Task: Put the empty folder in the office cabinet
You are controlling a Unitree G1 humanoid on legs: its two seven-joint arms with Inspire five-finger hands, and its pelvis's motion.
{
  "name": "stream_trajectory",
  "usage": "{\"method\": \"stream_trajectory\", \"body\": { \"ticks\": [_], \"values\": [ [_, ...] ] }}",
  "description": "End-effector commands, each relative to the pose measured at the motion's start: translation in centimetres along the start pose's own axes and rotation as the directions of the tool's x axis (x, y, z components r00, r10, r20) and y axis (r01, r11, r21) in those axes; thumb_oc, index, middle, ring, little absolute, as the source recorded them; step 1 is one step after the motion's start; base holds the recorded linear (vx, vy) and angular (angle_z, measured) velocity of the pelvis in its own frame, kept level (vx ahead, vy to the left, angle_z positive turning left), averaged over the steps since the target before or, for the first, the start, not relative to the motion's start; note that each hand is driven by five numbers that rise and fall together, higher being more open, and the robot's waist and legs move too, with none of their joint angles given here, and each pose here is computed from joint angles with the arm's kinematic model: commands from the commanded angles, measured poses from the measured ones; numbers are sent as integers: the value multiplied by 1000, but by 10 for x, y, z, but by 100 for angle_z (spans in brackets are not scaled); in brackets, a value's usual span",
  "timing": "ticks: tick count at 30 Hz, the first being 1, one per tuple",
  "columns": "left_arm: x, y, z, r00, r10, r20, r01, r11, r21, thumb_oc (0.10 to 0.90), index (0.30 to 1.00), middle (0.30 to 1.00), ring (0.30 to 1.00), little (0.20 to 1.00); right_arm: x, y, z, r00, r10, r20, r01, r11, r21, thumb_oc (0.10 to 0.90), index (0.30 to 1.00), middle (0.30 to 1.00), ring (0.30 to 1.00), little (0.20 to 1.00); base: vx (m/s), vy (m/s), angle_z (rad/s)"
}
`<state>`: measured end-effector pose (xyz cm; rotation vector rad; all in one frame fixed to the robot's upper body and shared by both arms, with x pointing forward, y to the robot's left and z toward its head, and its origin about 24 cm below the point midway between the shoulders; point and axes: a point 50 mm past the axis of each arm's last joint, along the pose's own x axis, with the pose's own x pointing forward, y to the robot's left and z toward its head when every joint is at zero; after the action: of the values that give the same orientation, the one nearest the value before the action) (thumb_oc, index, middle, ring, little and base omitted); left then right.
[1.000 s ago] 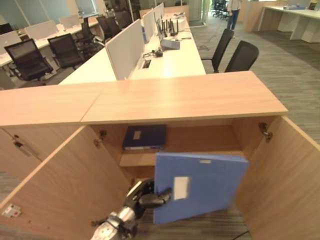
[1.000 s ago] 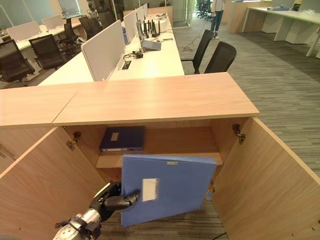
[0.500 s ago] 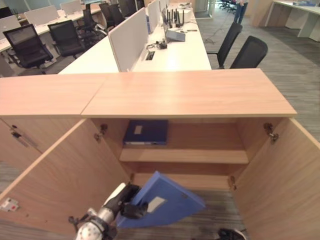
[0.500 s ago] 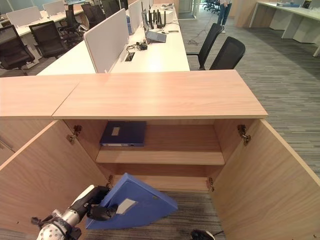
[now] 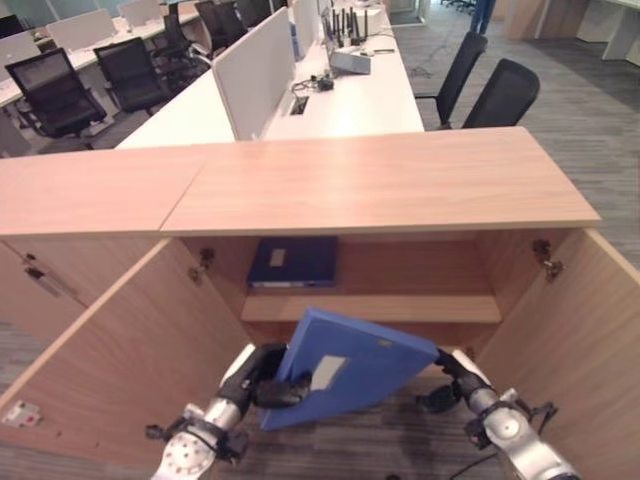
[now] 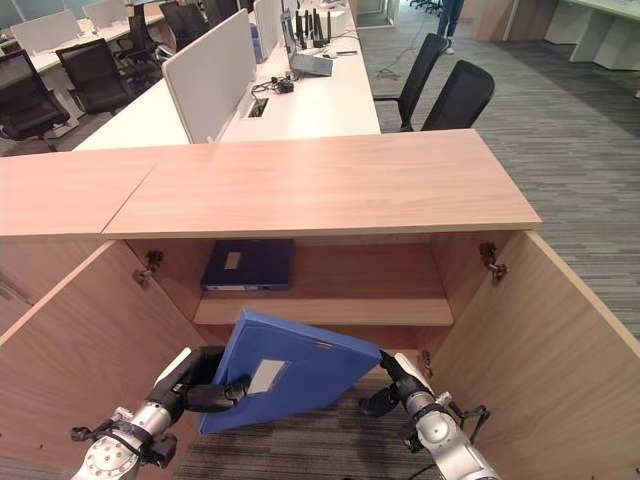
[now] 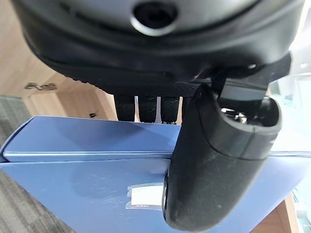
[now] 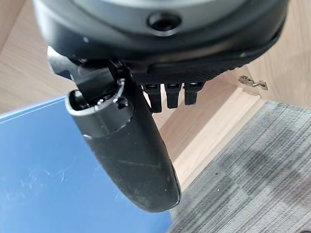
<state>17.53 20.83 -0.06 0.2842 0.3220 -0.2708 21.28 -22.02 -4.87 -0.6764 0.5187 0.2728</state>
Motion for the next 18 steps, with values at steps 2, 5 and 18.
{"method": "stream_trajectory", "body": {
  "ticks": [2, 5, 18],
  "values": [
    [9, 3, 69, 933, -67, 354, 43, 996, 76, 400, 300, 300, 300, 300, 5, 4, 78, 928, 70, 366, -61, 997, -38, 800, 900, 900, 900, 900, 0, 0, 0],
    [11, 2, 71, 929, -76, 362, 47, 995, 88, 400, 300, 300, 300, 300, 5, 9, 85, 916, 101, 388, -79, 994, -74, 800, 900, 900, 900, 900, 0, 0, 0],
    [10, 10, 66, 941, -53, 335, 5, 990, 143, 400, 300, 300, 300, 300, 11, 4, 63, 956, 83, 282, -70, 996, -55, 800, 900, 900, 900, 900, 0, 0, 0]
  ]
}}
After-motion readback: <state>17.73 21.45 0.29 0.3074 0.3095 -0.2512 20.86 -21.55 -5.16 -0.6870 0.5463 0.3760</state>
